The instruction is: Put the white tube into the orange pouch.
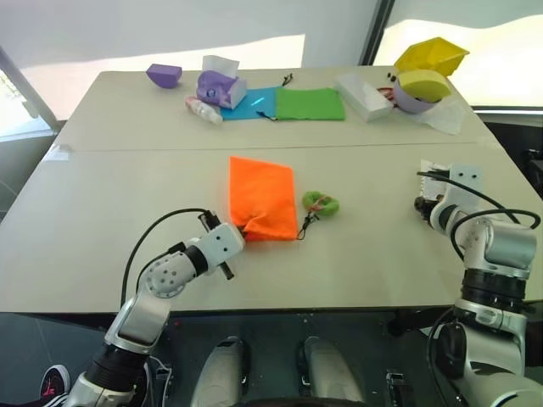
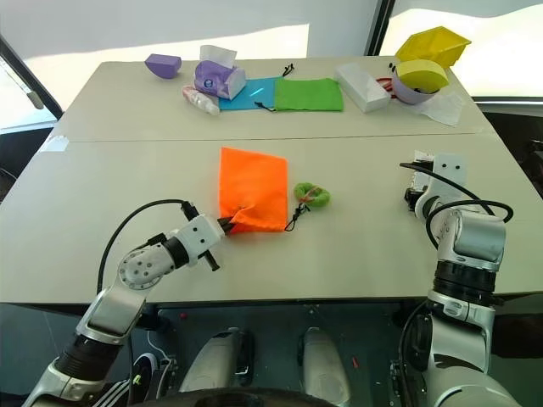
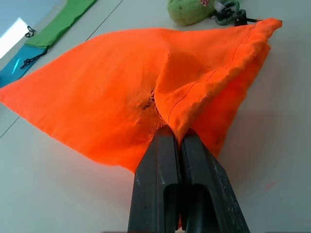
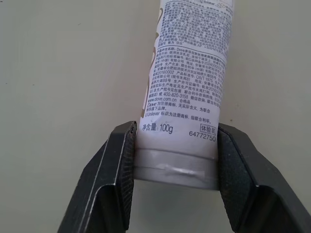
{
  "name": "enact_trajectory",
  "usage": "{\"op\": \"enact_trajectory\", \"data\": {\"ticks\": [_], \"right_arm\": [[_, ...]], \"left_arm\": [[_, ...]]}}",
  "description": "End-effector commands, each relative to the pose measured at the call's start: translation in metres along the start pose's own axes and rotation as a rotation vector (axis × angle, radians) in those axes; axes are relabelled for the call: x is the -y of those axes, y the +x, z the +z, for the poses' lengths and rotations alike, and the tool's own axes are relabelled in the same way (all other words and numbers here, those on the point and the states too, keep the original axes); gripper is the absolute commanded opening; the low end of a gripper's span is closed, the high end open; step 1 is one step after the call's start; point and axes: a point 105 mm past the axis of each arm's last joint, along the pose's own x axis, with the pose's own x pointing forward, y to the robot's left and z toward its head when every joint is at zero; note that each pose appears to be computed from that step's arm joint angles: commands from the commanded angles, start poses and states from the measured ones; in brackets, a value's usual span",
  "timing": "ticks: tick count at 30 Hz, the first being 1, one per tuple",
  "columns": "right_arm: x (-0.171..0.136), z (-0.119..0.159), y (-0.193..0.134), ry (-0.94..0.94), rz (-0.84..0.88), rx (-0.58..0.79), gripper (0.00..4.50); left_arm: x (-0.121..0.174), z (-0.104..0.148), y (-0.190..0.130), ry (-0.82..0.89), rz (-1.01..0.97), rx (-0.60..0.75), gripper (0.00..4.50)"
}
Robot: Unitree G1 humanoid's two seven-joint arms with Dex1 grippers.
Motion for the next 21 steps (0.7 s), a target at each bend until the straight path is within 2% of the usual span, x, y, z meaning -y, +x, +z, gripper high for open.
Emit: {"op": "enact_trajectory", "data": {"ticks": [1, 2, 4, 6, 8, 10, 12, 14, 18, 21], "right_arm": [[-0.015, 0.02, -0.009, -0.006, 0.094, 0.083, 1.76], [-0.022, 0.024, -0.011, -0.022, 0.137, 0.101, 1.76], [-0.065, 0.034, -0.031, -0.089, 0.415, 0.175, 1.76], [-0.105, 0.036, -0.068, -0.216, 0.74, 0.264, 1.76], [-0.121, 0.024, -0.105, -0.239, 1.012, 0.252, 1.76], [-0.122, 0.003, -0.127, -0.28, 1.171, 0.161, 1.76], [-0.114, -0.025, -0.138, -0.474, 1.225, 0.076, 1.76], [-0.108, -0.041, -0.143, -0.579, 1.249, 0.019, 1.76], [-0.106, -0.065, -0.16, -0.666, 1.38, -0.052, 1.76], [-0.116, -0.076, -0.155, -0.692, 1.358, -0.051, 1.76]], "left_arm": [[-0.007, 0.014, -0.001, 0.032, 0.025, 0.046, 0.0], [-0.007, 0.014, 0.0, 0.032, 0.025, 0.047, 0.0], [-0.008, 0.014, 0.0, 0.033, 0.025, 0.047, 0.0], [-0.008, 0.014, 0.0, 0.033, 0.025, 0.048, 0.0], [-0.008, 0.015, 0.0, 0.03, 0.026, 0.051, 0.0], [-0.008, 0.015, 0.0, 0.032, 0.023, 0.052, 0.0], [-0.009, 0.016, 0.0, 0.032, 0.024, 0.053, 0.0], [-0.009, 0.016, 0.0, 0.033, 0.024, 0.053, 0.0], [-0.013, 0.016, -0.004, 0.025, 0.029, 0.047, 0.0], [-0.015, 0.017, -0.005, 0.007, 0.033, 0.05, 0.0]]}}
